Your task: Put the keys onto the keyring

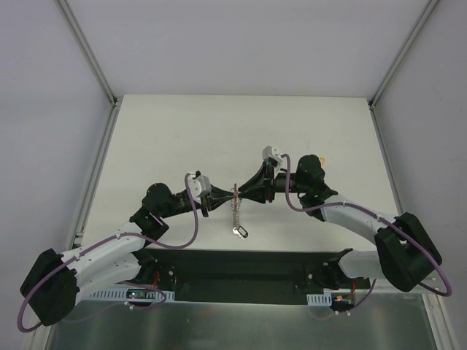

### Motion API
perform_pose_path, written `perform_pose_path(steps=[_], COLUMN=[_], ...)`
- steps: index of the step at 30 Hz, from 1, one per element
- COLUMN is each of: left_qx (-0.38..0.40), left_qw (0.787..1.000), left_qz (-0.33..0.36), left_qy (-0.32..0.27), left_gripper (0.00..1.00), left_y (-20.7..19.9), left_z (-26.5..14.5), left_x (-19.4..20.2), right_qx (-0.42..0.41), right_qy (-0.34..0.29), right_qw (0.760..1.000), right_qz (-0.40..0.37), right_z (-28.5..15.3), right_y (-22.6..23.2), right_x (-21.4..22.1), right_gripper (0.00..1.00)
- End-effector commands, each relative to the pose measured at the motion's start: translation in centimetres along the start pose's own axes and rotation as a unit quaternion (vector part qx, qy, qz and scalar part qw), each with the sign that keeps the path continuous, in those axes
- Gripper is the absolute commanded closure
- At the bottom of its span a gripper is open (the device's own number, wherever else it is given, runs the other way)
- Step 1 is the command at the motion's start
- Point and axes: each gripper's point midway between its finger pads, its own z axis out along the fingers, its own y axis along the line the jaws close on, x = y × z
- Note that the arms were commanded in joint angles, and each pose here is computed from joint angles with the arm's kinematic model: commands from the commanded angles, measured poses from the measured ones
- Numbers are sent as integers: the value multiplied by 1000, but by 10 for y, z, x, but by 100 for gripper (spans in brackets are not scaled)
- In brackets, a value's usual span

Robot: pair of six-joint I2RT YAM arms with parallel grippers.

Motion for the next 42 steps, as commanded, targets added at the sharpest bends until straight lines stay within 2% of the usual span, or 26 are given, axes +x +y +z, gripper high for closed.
perform_pose_path(steps=[1,7,10,11,14,36,40,42], left_qx=[16,14,15,15,15,122,112,96], left_qw=[998,998,998,998,997,990,991,993], left_qz=[31,32,34,36,38,24,34,33], left_qy=[-51,-55,-58,-59,-62,-64,-67,-55], left_gripper=[100,100,100,100,100,100,100,100], left_y=[-5,-4,-5,-6,-5,-34,-32,-27], left_z=[0,-1,-1,-2,-2,8,7,6], left_x=[-31,-34,-35,-36,-38,-46,-48,-44], right_qx=[-37,-50,-50,-51,-51,-66,-40,11], right_qy=[-13,-9,-8,-8,-8,1,11,18], right_qw=[999,999,999,998,999,998,998,999], right_qz=[-22,-21,-20,-19,-18,21,39,47], right_z=[2,3,3,3,4,11,13,12], right_y=[9,11,11,11,10,6,-5,-23], right_x=[-9,-7,-6,-5,-5,-5,-1,3], right_gripper=[71,73,80,87,99,99,99,95])
